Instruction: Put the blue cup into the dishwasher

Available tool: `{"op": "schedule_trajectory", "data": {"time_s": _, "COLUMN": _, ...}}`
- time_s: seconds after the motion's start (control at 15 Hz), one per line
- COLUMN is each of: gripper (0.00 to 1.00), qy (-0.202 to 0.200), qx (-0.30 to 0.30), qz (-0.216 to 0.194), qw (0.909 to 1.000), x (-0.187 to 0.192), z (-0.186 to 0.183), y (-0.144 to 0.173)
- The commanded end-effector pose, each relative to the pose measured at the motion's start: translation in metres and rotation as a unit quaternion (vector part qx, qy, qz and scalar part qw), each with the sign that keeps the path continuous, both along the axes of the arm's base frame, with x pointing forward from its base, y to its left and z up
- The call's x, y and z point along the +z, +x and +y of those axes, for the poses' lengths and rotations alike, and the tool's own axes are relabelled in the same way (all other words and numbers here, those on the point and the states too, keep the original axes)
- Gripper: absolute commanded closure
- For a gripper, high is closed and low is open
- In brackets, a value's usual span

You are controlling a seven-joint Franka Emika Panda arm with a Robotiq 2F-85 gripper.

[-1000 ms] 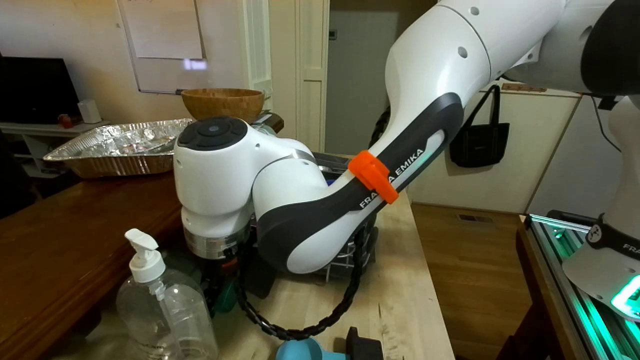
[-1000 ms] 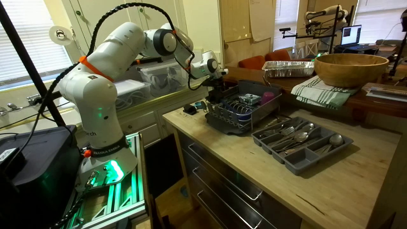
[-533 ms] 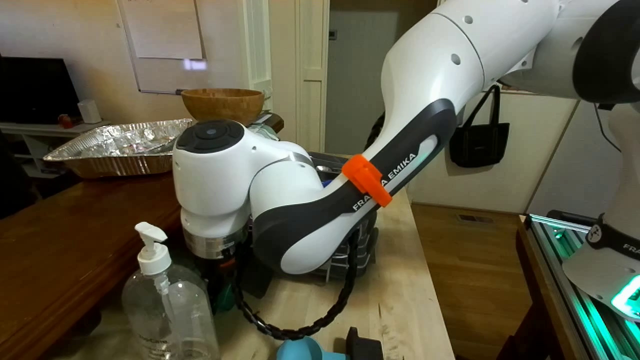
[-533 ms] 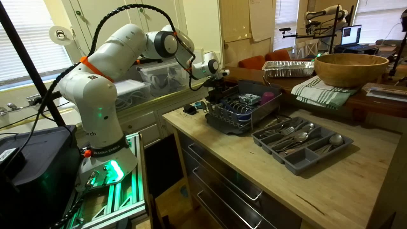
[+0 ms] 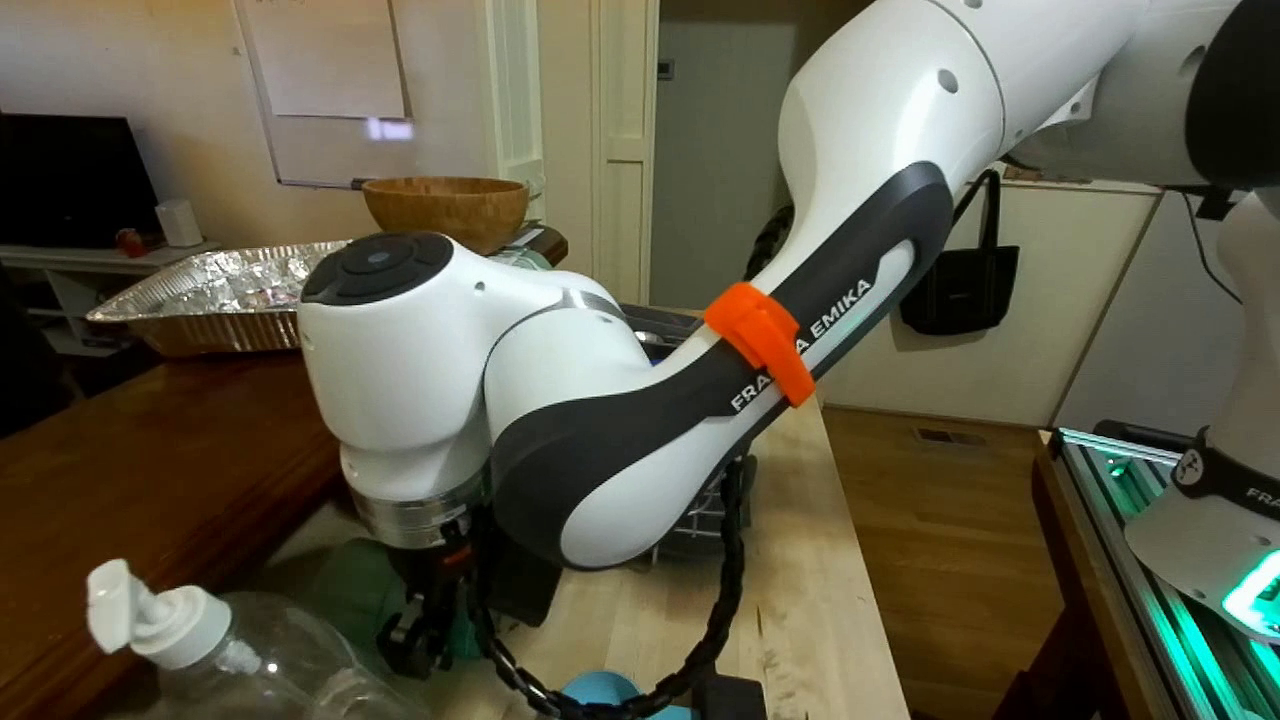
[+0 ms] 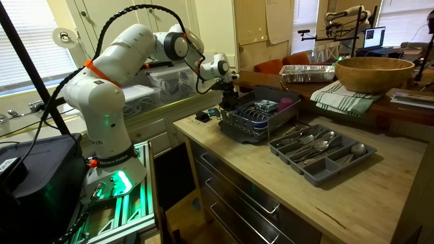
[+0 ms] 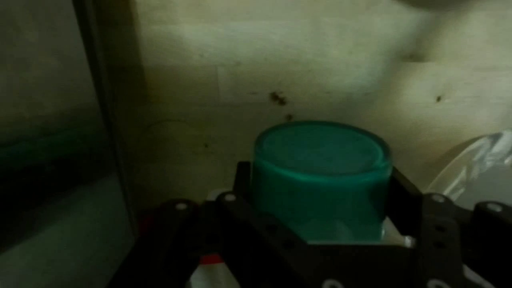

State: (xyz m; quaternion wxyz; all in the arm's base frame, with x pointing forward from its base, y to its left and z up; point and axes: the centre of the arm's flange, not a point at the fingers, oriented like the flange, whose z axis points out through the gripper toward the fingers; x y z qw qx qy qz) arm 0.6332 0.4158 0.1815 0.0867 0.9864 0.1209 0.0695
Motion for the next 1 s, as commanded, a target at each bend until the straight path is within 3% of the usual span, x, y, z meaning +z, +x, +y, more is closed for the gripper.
{"op": "schedule_trajectory", "data": {"time_s": 0.0, "gripper": 0.47, "qy": -0.02, "qx": -0.021, "qz": 0.049, "qw": 0.9984, "x": 0.009, "z": -0.001, "y": -0.017}}
{"op": "schedule_trajectory", "data": {"time_s": 0.4, "gripper": 0.47, "qy": -0.071, "qx": -0.069, "qz": 0.084, "qw": 0.9915, "x": 0.024, "z": -0.011, "y": -0.035}}
{"op": "schedule_trajectory", "data": {"time_s": 0.93, "gripper": 0.47, "qy": -0.105, "qx": -0.041, "qz": 0.142, "qw": 0.9834, "x": 0.071, "z": 0.003, "y": -0.083}}
